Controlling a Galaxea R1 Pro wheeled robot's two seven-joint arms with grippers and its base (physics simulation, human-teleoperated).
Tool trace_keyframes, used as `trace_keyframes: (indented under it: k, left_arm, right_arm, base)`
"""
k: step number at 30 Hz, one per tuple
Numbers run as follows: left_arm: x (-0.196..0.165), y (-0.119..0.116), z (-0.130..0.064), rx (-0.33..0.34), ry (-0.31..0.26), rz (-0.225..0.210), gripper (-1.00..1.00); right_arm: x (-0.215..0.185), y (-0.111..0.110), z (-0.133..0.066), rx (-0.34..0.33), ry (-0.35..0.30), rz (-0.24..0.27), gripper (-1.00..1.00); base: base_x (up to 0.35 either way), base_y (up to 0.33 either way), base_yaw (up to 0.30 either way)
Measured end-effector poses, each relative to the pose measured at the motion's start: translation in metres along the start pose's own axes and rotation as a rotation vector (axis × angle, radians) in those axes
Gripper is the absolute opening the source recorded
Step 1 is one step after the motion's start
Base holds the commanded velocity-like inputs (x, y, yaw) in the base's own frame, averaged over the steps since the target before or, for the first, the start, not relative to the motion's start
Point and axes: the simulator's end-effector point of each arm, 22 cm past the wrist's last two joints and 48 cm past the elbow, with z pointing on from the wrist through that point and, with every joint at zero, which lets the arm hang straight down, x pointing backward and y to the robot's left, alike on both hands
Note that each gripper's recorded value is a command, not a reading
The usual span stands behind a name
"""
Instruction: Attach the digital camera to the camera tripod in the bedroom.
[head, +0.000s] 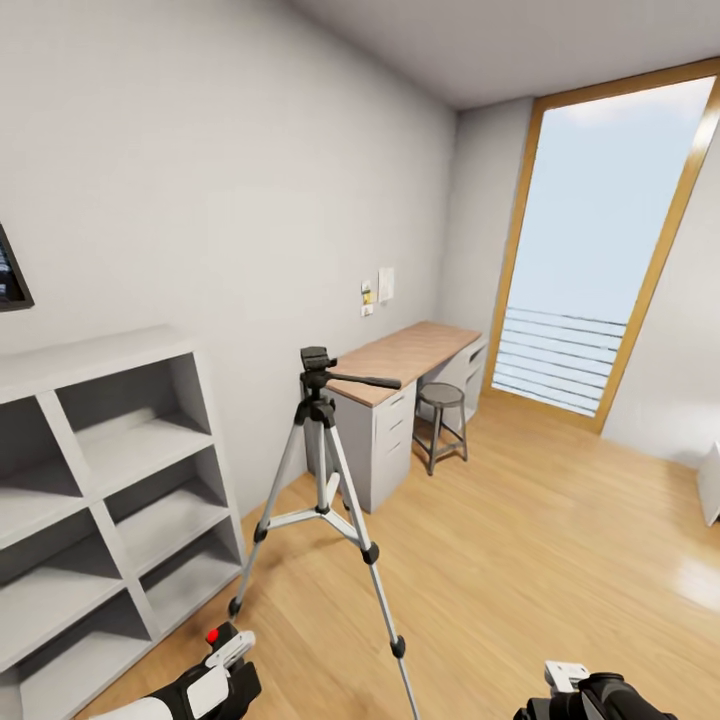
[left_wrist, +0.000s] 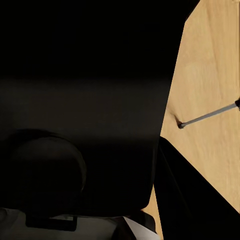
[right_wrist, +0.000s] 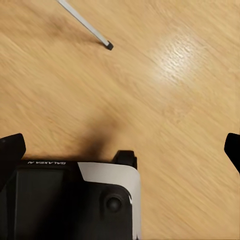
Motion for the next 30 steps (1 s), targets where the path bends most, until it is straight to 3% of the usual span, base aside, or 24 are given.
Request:
trace_keyframes:
  k: [15,21,22,30]
  left_arm:
    - [-0.0014,0.0013,0.0002,-0.002,-0.006,0.000,-1.00]
    - [-0.0015,0.0020,0.0004,-0.005,-0.006,0.000,-1.00]
    - [-0.0011,0.0015,0.0005,-0.005,-0.005,0.000,-1.00]
    - [-0.0012,0.0013,0.0005,-0.005,-0.007,0.000,-1.00]
  right_arm:
    - [0.0006,0.0005,0.0000,-0.005,0.002,0.000,1.00]
    - [0.0009,-0.0010,0.0004,0.007,0.006,-0.014,1.00]
    - [0.0005,-0.0031,0.0003,0.021,0.010,-0.037,1.00]
    - [-0.0005,-0.0024,0.0000,0.018,0.008,-0.039,1.00]
  base:
    - [0.290,0.000,0.000]
    - [0.067,0.000,0.035]
    - [0.005,0.000,0.220]
    - [0.001,0.000,0.187]
